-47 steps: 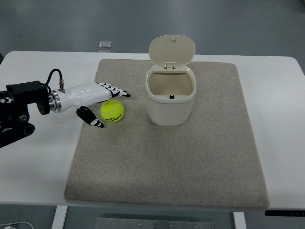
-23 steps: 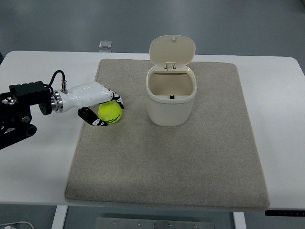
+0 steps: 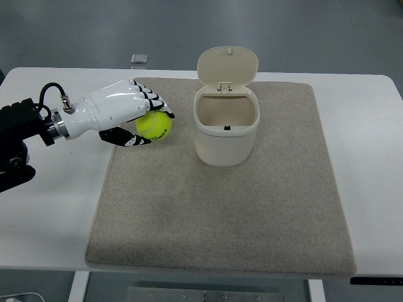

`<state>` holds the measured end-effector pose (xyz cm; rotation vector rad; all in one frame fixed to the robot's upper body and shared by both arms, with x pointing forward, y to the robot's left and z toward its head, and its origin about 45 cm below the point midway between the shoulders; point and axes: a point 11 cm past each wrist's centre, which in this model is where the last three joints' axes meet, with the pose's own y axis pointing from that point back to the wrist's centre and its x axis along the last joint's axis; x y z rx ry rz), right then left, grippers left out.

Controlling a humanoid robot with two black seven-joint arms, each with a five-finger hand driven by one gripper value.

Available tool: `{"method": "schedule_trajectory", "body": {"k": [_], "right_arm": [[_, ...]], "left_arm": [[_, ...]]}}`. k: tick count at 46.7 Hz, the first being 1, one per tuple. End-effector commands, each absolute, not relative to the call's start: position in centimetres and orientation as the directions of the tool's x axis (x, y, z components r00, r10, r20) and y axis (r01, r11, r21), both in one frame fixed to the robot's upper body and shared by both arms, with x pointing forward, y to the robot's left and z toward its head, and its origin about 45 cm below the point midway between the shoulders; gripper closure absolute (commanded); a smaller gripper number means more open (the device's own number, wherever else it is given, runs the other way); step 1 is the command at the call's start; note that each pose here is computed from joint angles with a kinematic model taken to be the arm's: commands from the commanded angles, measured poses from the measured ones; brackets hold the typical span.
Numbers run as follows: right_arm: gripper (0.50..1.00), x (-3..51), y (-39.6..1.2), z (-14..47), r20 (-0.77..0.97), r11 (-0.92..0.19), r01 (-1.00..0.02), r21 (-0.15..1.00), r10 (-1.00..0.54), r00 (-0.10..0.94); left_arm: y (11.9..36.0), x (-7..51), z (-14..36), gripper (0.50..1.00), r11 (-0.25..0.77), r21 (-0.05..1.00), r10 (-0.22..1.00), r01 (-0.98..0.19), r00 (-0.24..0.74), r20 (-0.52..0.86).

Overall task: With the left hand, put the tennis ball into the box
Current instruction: 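Lift the held ball and carry it over the open cream bin, then open the left hand to drop the ball into the bin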

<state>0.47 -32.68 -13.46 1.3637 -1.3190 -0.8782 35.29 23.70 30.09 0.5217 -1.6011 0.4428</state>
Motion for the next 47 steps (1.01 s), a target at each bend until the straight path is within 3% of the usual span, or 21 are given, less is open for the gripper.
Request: {"method": "schedule_trajectory", "body": {"k": [1, 12, 21, 24, 27, 30, 33, 37, 40, 43, 47], "right_arm": [[0.562, 0.5, -32.7, -13.5, 0.137, 0.099, -0.251, 0.963, -0.981, 0.140], [0.562, 0.5, -32.7, -13.5, 0.137, 0.099, -0.251, 0.963, -0.981, 0.140], [0.562, 0.5, -32.7, -13.5, 0.137, 0.099, -0.251, 0.963, -0.981, 0.140], [0.562, 0.5, -32.7, -13.5, 0.137, 0.098, -0.251, 0.963, -0.980, 0.141], [0.562, 0.5, -32.7, -13.5, 0.137, 0.099, -0.251, 0.963, -0.981, 0.140], [0.562, 0.5, -32.7, -13.5, 0.138, 0.100, -0.251, 0.963, -0.980, 0.141], [0.562, 0.5, -32.7, -13.5, 0.137, 0.098, -0.251, 0.963, -0.980, 0.141], [0.562, 0.5, -32.7, -13.5, 0.137, 0.098, -0.251, 0.963, -0.980, 0.141], [0.562, 0.5, -32.7, -13.5, 0.139, 0.100, -0.252, 0.963, -0.980, 0.140], [0.560, 0.5, -32.7, -13.5, 0.137, 0.099, -0.251, 0.963, -0.981, 0.140], [0.562, 0.5, -32.7, -13.5, 0.137, 0.098, -0.251, 0.963, -0.980, 0.143]], "left_arm": [[22.8, 35.1, 31.1, 1.000, 0.850, -0.031, -0.069, -0.525, -0.169, 0.983], [19.9, 36.1, 35.3, 0.994, 0.901, -0.088, -0.079, -0.424, -0.360, 0.929], [16.3, 37.4, 36.8, 0.941, 0.922, -0.119, -0.045, -0.368, -0.409, 0.911], [15.7, 37.9, 36.8, 0.864, 0.923, -0.118, -0.049, -0.367, -0.415, 0.908], [14.9, 38.2, 36.2, 0.821, 0.925, -0.106, -0.055, -0.364, -0.406, 0.912], [14.2, 38.4, 35.6, 0.731, 0.928, -0.089, -0.065, -0.363, -0.391, 0.918], [13.8, 38.4, 35.3, 0.712, 0.928, -0.077, -0.071, -0.363, -0.378, 0.923], [13.4, 38.5, 34.8, 0.617, 0.928, -0.072, -0.071, -0.365, -0.365, 0.928], [13.3, 38.7, 34.4, 0.604, 0.927, -0.070, -0.072, -0.369, -0.358, 0.931], [12.8, 38.7, 34.0, 0.532, 0.929, -0.069, -0.067, -0.364, -0.348, 0.935], [12.8, 38.7, 33.6, 0.523, 0.929, -0.058, -0.077, -0.367, -0.342, 0.937]]}}
